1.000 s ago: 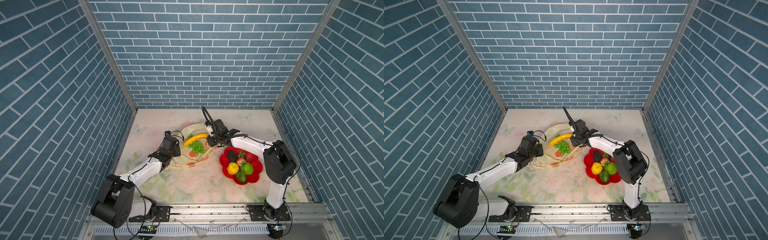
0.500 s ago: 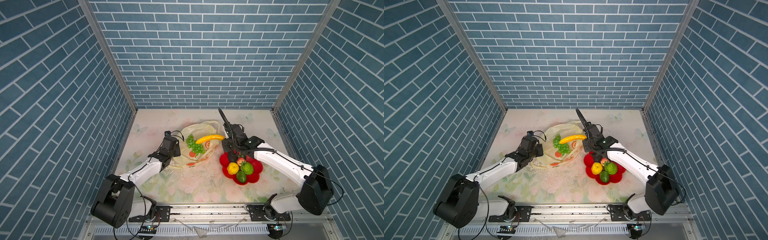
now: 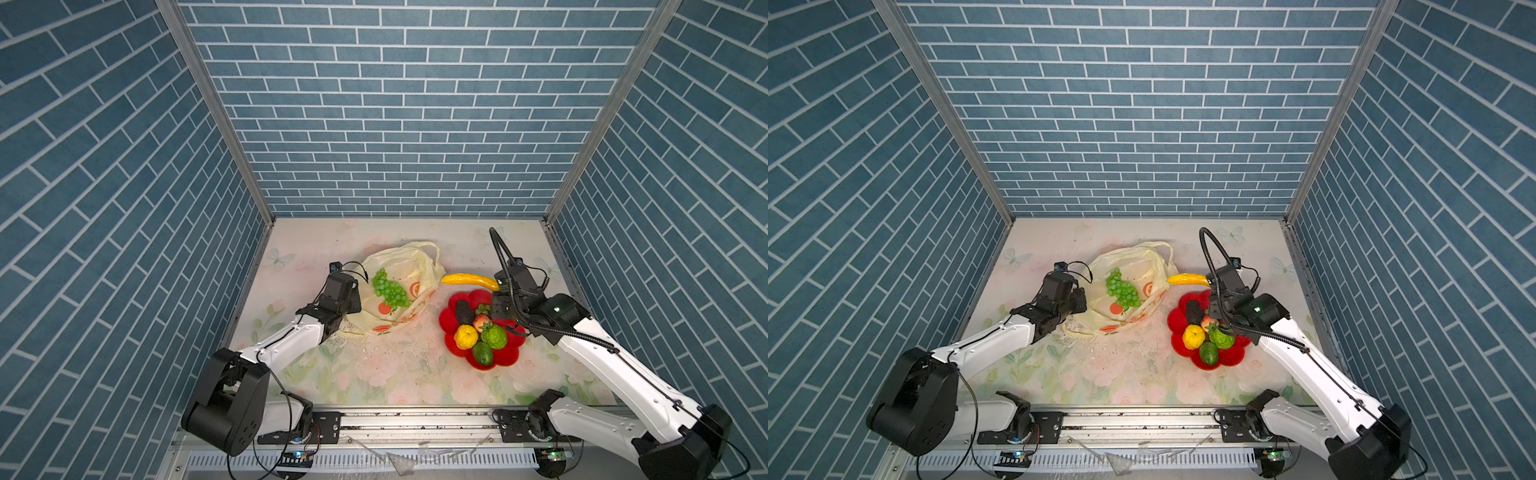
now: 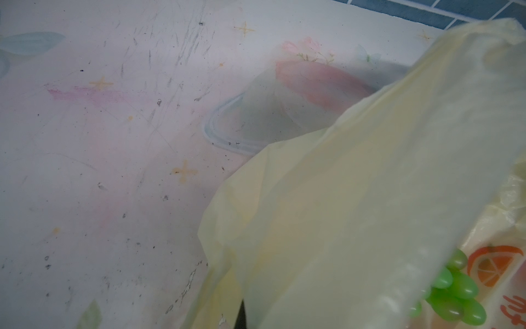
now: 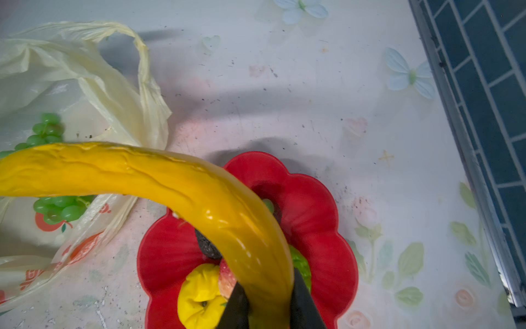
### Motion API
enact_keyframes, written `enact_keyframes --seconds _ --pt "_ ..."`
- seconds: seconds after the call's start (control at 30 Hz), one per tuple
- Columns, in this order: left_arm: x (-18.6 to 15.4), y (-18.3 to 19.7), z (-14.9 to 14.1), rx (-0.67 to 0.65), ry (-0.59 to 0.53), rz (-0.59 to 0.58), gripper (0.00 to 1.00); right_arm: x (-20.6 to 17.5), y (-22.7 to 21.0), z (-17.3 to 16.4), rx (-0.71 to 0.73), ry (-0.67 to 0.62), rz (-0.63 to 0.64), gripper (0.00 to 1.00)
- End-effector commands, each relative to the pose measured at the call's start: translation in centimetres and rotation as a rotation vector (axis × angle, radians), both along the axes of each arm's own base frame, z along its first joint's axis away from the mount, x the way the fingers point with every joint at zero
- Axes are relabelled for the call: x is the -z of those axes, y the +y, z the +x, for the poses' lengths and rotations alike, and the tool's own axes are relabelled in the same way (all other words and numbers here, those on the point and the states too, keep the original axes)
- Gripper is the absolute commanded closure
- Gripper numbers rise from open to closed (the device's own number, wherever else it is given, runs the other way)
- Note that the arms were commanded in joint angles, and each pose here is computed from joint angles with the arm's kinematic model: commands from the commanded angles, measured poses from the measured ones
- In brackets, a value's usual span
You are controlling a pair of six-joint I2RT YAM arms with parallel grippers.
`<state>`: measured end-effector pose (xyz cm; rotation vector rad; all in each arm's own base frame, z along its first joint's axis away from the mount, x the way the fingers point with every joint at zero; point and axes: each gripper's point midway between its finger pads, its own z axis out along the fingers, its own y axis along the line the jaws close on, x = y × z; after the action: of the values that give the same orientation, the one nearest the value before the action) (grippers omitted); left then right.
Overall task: Take fruits out of the plastic bag
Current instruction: Pick up the fruit from the plastic bag, then place the fruit on the plate.
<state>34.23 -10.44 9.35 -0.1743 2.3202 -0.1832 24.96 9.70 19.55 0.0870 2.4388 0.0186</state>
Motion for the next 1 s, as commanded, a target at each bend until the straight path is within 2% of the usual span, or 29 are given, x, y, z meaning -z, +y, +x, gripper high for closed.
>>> enact_keyframes --seconds 0.0,0.23,0.4,0.97 --pt "0.7 0.2 -0.2 -0.005 0.025 0.004 0.97 1.3 -3.3 -2.2 0.164 0.035 -0.012 0.85" --pt "0.8 0.1 -0.2 -0.004 0.027 0.000 0.97 3.4 -5.5 -4.4 0.328 0.053 0.048 0.86" --pt "0.7 0.1 -0.2 0.001 0.027 -0.001 0.97 5.2 -6.0 -4.9 0.377 0.073 0.073 0.86" --pt "0.5 0.2 -0.3 -0.001 0.021 0.002 0.97 8.3 -5.2 -0.2 0.204 0.098 0.028 0.85"
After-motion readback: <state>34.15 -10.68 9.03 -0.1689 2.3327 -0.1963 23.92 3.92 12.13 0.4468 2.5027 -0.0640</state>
